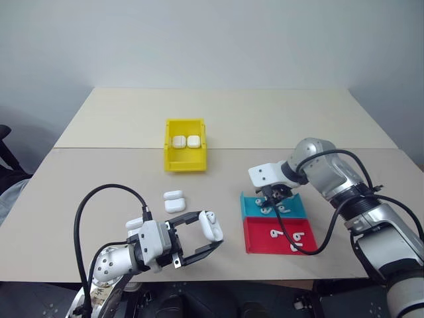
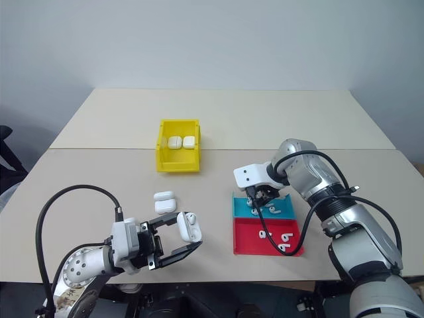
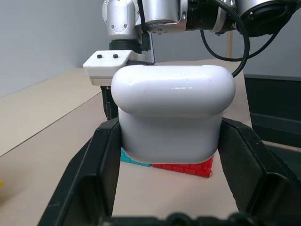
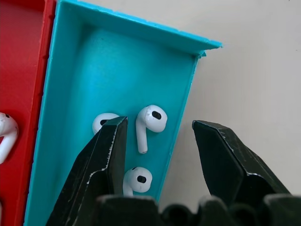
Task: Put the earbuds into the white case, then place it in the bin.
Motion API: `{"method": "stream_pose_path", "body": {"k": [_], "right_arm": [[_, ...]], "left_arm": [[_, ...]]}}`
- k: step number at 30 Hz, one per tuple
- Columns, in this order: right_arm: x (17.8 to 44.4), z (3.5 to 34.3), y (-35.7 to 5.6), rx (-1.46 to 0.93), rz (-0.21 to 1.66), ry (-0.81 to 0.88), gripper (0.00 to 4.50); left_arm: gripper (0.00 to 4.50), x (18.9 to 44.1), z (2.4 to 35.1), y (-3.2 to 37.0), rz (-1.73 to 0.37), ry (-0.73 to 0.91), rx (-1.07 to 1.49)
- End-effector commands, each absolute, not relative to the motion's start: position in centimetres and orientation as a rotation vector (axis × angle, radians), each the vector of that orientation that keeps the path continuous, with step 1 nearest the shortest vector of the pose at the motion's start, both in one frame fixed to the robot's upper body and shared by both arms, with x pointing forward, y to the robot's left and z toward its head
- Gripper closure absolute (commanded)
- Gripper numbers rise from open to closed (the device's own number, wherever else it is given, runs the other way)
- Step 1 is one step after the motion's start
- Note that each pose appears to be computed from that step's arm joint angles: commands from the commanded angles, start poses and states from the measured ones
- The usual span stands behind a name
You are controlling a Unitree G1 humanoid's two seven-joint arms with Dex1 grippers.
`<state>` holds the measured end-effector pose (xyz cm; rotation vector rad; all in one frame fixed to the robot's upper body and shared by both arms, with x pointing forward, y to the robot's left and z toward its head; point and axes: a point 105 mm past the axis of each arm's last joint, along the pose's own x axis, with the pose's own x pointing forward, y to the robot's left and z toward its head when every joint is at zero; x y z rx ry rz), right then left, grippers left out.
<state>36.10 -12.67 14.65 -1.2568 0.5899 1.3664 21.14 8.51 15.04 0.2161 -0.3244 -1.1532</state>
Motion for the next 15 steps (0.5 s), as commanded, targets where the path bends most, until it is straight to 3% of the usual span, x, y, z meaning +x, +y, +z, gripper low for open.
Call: {"method": "stream_pose_path", "body": {"k": [1, 15], "right_arm": [[36.33, 14.88, -12.42, -1.269, 1.351, 0.569, 1.82], [36.34, 14.35, -12.45, -1.263, 1.354, 0.582, 1.82]], "left_arm": [[1.73, 20.73, 16.45, 8.04, -1.160, -0.387, 0.201], [1.73, 20.83, 16.16, 8.07, -1.156, -0.379, 0.218]]}}
